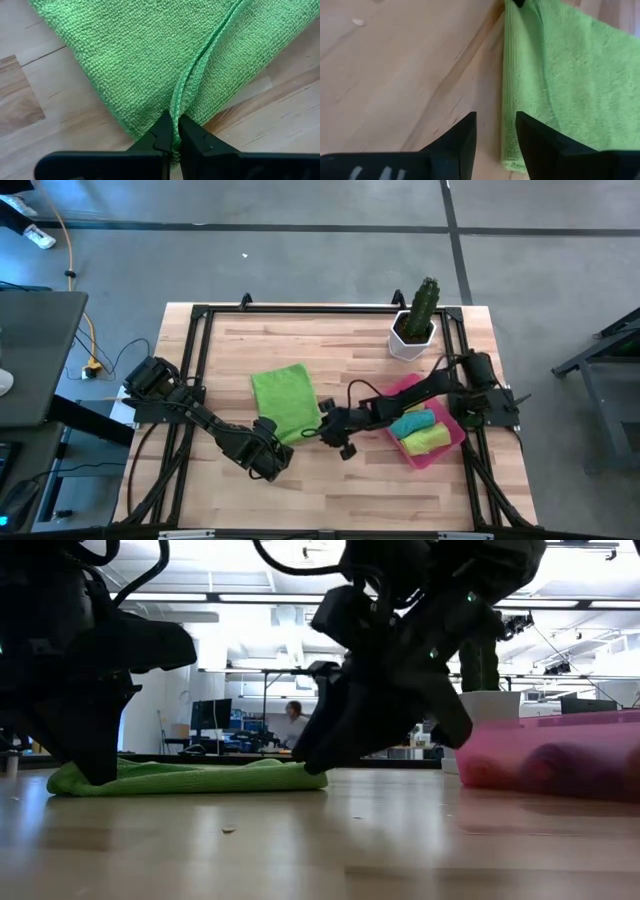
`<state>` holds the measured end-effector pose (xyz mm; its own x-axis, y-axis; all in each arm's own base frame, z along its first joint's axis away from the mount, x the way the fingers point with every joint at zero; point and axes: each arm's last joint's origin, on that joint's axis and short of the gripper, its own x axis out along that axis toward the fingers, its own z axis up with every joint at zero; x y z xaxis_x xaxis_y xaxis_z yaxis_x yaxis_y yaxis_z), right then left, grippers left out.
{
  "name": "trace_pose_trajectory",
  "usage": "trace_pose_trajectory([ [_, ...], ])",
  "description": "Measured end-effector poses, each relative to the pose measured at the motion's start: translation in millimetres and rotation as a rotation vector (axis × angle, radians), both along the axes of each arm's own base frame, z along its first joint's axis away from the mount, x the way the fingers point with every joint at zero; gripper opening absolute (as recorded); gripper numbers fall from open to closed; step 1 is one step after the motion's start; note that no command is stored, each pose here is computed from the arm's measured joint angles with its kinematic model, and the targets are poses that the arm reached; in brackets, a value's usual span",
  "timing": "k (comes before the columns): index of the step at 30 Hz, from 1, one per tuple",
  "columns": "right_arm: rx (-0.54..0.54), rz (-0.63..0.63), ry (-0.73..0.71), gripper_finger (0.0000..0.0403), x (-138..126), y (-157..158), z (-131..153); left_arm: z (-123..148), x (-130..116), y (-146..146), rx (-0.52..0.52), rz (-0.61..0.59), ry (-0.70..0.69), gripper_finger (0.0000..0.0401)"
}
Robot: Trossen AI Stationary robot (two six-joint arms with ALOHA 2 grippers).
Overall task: Roll microfiber towels into tight, uniform cylinder then place into a basket
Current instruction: Roll the green microfiber towel
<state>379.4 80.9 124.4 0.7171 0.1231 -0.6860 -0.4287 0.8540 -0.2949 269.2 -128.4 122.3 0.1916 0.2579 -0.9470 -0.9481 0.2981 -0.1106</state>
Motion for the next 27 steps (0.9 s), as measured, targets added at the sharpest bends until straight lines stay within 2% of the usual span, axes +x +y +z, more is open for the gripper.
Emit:
trace_pose_trajectory([
  [7,-0.022,-0.045,-0.008,0.0152,3.7,-5.7,-7.1,0.0,0.3,0.1,0.000,0.001,-0.004,0.0007],
  [17,-0.001,-0.080,0.035,0.0152,6.4,-8.6,-26.0,1.0,2.2,-2.0,0.020,-0.019,-0.041,0.0008],
  [22,0.030,-0.110,0.049,0.0121,5.8,-8.6,-27.2,8.8,10.6,-8.8,-0.011,-0.083,-0.053,0.0018],
  [27,0.064,-0.116,0.074,0.0054,4.4,-8.1,-29.1,19.4,19.4,-14.2,-0.011,-0.175,-0.067,0.0038],
])
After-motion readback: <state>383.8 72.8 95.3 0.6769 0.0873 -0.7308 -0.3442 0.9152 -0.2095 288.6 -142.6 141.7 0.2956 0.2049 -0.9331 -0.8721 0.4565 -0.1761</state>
